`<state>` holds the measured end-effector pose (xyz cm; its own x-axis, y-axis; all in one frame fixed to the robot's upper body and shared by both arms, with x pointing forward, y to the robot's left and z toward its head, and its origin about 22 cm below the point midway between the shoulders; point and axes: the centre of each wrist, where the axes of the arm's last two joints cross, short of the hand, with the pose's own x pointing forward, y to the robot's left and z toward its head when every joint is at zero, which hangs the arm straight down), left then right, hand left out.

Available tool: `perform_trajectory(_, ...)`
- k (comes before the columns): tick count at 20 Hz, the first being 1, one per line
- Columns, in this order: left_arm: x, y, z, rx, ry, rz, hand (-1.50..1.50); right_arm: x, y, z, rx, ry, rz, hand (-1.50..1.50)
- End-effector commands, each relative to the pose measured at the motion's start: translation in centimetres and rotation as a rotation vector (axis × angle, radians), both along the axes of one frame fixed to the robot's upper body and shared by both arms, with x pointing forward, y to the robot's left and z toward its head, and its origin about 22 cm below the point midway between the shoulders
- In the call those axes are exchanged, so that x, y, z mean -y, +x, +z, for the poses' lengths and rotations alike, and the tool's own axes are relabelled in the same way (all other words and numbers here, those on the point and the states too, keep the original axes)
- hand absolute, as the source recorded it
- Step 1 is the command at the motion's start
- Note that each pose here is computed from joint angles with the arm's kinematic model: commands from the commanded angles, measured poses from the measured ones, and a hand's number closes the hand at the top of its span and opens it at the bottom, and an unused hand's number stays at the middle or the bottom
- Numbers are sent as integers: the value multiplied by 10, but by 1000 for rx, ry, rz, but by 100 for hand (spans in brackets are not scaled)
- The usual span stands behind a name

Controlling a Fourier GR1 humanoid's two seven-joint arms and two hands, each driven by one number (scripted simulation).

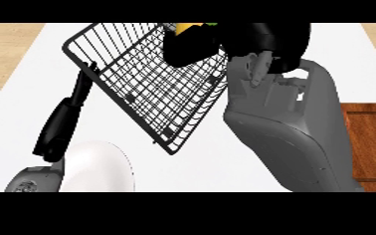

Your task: Pick the lemon from the cutting board and place it in the tiered basket

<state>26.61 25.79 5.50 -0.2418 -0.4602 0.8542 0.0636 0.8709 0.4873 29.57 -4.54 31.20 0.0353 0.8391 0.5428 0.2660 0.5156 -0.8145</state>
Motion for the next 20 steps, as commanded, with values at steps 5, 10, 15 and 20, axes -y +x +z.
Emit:
perform_trajectory(5,23,-1,2,7,-4,-60,0,-24,61,-25,-129,177,-154,150)
perform_trajectory(10,17,0,-3,22,-13,-67,0,-23,87,-43,-82,330,-84,-150)
perform_trajectory(15,21,2,0,28,-8,-71,0,-32,94,-55,20,490,-39,-150)
perform_trajectory(20,-3,6,9,16,-11,-14,0,-33,99,-38,279,545,-93,-150)
